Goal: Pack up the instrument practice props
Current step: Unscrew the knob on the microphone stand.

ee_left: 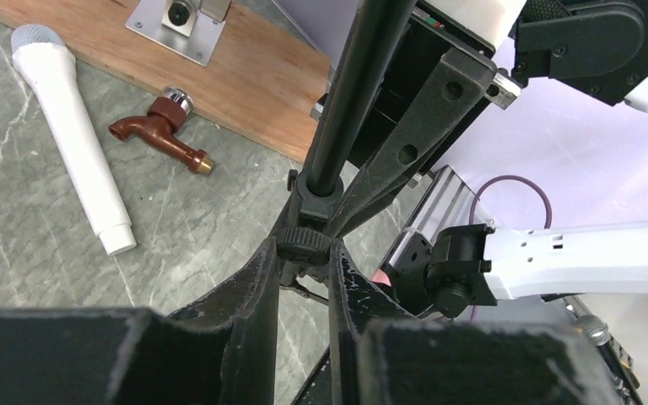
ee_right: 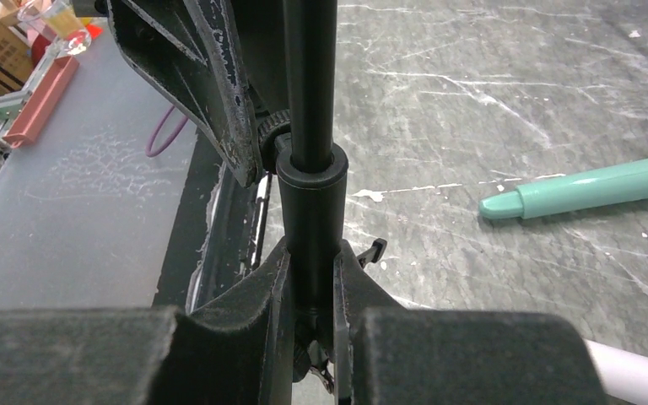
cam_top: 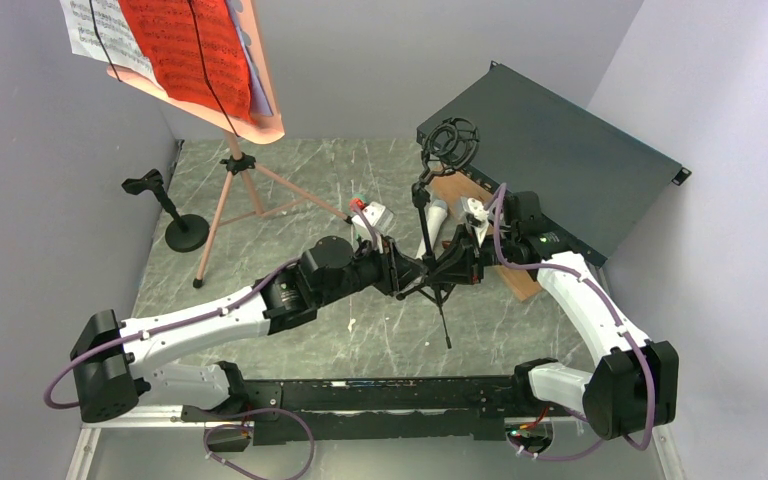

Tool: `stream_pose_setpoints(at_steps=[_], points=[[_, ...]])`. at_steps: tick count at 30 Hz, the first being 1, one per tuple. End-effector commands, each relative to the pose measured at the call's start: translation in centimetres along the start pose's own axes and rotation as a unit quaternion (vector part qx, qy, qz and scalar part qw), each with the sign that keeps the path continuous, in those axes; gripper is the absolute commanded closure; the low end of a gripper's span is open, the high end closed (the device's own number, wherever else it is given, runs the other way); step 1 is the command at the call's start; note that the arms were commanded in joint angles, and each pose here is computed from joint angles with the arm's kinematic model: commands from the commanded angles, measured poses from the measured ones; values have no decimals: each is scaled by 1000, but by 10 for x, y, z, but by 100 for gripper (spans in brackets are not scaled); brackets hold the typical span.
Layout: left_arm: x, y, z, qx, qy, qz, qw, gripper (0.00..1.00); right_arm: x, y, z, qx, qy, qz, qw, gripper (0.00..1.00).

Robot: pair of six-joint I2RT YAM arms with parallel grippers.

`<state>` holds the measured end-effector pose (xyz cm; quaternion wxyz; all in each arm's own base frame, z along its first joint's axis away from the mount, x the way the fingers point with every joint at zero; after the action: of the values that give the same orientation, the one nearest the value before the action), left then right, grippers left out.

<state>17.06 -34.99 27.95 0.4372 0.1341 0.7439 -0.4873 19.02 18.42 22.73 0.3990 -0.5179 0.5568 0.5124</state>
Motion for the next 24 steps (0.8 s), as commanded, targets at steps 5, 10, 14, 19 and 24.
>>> stream_pose_setpoints(at_steps=[5,10,14,19,24], points=[[-1,-39,-16,190,2,241,952,100,-13,4,0,-20,-24,-34,999,100],[1,-30,-15,199,41,451,869,100,-11,3,1,-18,-22,-34,999,100],[-5,-24,-7,186,38,532,825,100,-10,2,1,-13,-19,-35,999,100],[-14,-21,-11,148,9,489,860,72,-9,1,0,-10,-16,-37,999,100],[-9,-16,-38,130,-33,359,924,27,-9,2,1,-14,-18,-36,999,100]])
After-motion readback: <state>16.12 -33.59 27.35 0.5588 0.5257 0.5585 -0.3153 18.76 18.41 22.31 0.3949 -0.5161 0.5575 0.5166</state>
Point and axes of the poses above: each gripper's point midway between its finger pads, its own z axis out along the fingers, its own y axis along the line the jaws close on, x = y × z, the point moved 3 cm from there along -z, back along the fingers, and after that the axes turned 5 degrees about -z, right-handed, at the moved point
